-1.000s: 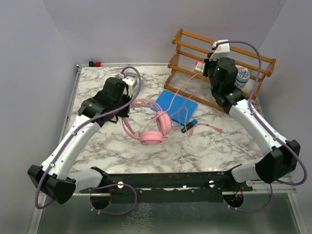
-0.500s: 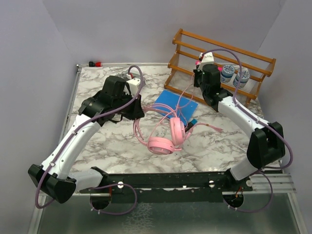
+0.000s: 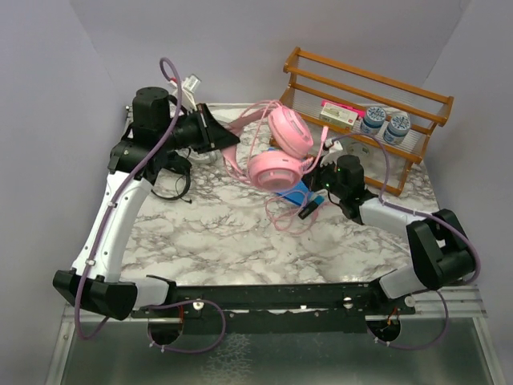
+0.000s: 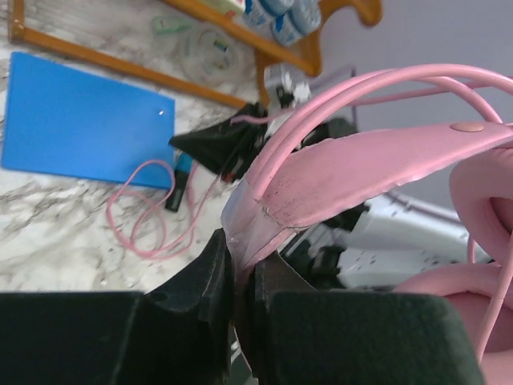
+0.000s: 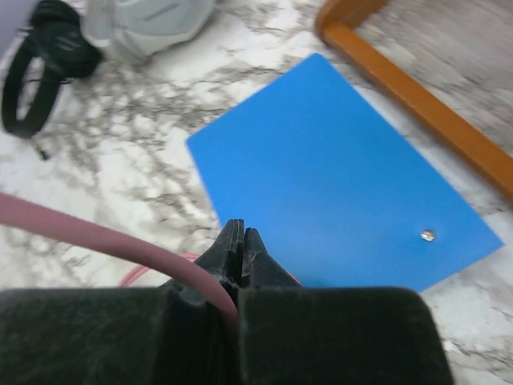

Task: Wrap the headphones
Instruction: Wrap the headphones cable around the headphones.

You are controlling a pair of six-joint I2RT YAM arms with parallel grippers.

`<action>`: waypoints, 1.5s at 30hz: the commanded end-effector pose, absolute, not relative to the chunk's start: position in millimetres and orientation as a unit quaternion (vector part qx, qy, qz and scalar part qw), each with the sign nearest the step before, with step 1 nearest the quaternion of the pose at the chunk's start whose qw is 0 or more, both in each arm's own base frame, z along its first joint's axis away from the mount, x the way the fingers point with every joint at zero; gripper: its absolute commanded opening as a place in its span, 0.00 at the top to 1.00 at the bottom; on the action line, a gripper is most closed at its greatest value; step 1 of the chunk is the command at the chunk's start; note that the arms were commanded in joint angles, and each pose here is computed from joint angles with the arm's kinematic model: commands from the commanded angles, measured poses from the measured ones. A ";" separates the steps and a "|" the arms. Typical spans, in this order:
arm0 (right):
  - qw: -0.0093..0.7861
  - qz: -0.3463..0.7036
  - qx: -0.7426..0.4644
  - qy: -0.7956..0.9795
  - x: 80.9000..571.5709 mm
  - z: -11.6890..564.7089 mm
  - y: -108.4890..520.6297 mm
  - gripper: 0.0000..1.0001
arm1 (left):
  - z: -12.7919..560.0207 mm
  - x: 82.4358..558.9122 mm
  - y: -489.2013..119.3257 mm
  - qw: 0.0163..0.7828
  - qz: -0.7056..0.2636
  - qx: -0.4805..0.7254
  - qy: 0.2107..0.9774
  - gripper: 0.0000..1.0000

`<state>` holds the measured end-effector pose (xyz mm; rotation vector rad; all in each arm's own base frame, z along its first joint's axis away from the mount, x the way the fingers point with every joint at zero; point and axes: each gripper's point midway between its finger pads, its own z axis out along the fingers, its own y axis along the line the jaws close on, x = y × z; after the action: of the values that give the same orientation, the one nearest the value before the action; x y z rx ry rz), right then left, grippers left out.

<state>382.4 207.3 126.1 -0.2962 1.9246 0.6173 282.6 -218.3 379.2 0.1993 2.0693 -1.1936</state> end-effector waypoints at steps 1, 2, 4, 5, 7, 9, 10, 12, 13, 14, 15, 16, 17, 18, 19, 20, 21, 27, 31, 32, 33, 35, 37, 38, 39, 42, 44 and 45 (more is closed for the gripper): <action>0.565 0.366 -0.172 0.720 352.0 172.7 240.4 0.99 | 444.3 300.9 -216.2 0.361 -0.578 -0.011 0.732 1.00; 0.557 0.371 -0.186 0.719 343.4 168.7 247.6 0.99 | 447.1 309.7 -211.3 0.365 -0.577 -0.036 0.730 1.00; 0.542 0.374 -0.208 0.724 326.3 157.6 261.1 0.99 | 453.2 326.0 -202.3 0.378 -0.568 -0.087 0.726 1.00; 0.535 0.376 -0.219 0.724 316.8 152.8 268.7 0.99 | 456.7 333.4 -197.8 0.387 -0.562 -0.113 0.722 1.00; 0.527 0.384 -0.235 0.720 298.4 148.1 283.5 0.99 | 462.6 344.4 -189.2 0.402 -0.553 -0.158 0.712 1.00; 0.520 0.399 -0.248 0.713 281.0 148.0 297.4 0.99 | 465.3 355.1 -178.7 0.424 -0.536 -0.195 0.704 1.00; 0.517 0.411 -0.257 0.706 271.5 151.6 304.7 0.99 | 464.3 361.5 -171.2 0.437 -0.520 -0.216 0.701 1.00; 0.510 0.432 -0.277 0.691 251.7 160.8 318.3 0.99 | 459.4 372.3 -152.3 0.467 -0.478 -0.258 0.698 1.00; 0.507 0.440 -0.291 0.682 241.1 166.4 324.6 0.99 | 455.8 376.5 -140.8 0.484 -0.452 -0.279 0.696 1.00; 0.507 0.446 -0.302 0.673 232.4 174.0 329.3 0.99 | 452.2 380.0 -128.8 0.501 -0.424 -0.298 0.693 1.00; 0.504 0.453 -0.313 0.665 222.7 180.9 334.1 0.99 | 447.5 382.8 -115.5 0.518 -0.394 -0.318 0.690 1.00; 0.499 0.466 -0.325 0.654 213.5 190.1 338.2 0.99 | 439.6 385.0 -101.3 0.534 -0.361 -0.337 0.687 1.00; 0.490 0.480 -0.337 0.645 204.8 198.9 341.4 0.99 | 434.1 385.2 -86.9 0.550 -0.330 -0.355 0.681 1.00; 0.479 0.494 -0.350 0.636 197.0 208.9 344.9 0.99 | 428.7 384.3 -74.0 0.563 -0.301 -0.370 0.675 1.00; 0.470 0.506 -0.362 0.626 190.4 219.7 346.9 0.99 | 421.3 383.0 -62.0 0.573 -0.274 -0.384 0.670 1.00; 0.459 0.516 -0.373 0.620 183.6 228.2 348.6 0.99 | 415.4 380.8 -50.5 0.582 -0.248 -0.398 0.664 1.00; 0.449 0.524 -0.385 0.612 177.7 237.6 350.3 0.99 | 408.9 379.4 -38.4 0.590 -0.220 -0.412 0.658 1.00; 0.358 0.550 -0.450 0.606 149.8 264.6 359.9 0.99 | 377.5 372.7 3.9 0.601 -0.093 -0.453 0.652 1.00; 0.341 0.552 -0.465 0.602 140.2 278.6 357.2 0.99 | 361.5 375.0 14.4 0.591 -0.022 -0.446 0.672 1.00; 0.338 0.549 -0.469 0.604 139.2 281.4 355.8 0.99 | 357.3 375.4 15.4 0.586 -0.007 -0.446 0.676 1.00; 0.332 0.544 -0.473 0.608 138.1 281.7 354.2 0.99 | 353.0 376.4 15.8 0.583 0.006 -0.443 0.681 1.00; 0.321 0.533 -0.480 0.618 139.5 278.8 353.7 0.99 | 348.9 376.4 16.4 0.580 0.028 -0.442 0.684 1.00; 0.301 0.529 -0.488 0.625 138.7 272.8 354.2 0.99 | 346.4 376.3 15.4 0.579 0.041 -0.442 0.684 1.00; 0.288 0.533 -0.494 0.624 135.3 270.5 354.9 0.99 | 344.3 376.7 14.3 0.577 0.047 -0.443 0.684 1.00; 0.280 0.537 -0.497 0.622 132.8 269.5 355.8 0.99 | 344.0 377.9 11.3 0.578 0.051 -0.440 0.685 1.00; 0.291 0.536 -0.495 0.618 133.4 275.7 358.5 0.99 | 338.4 379.7 -0.1 0.574 0.085 -0.420 0.697 1.00; 0.311 0.529 -0.495 0.616 137.6 285.7 358.0 0.99 | 335.6 381.4 -9.4 0.575 0.115 -0.392 0.709 1.00; 0.324 0.520 -0.494 0.617 141.4 290.8 357.3 0.99 | 334.8 382.1 -14.5 0.576 0.129 -0.376 0.714 1.00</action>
<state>155.1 360.8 265.7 -1.2392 1.6881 1.3522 373.3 -20.6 295.3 -0.8807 1.8539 0.1788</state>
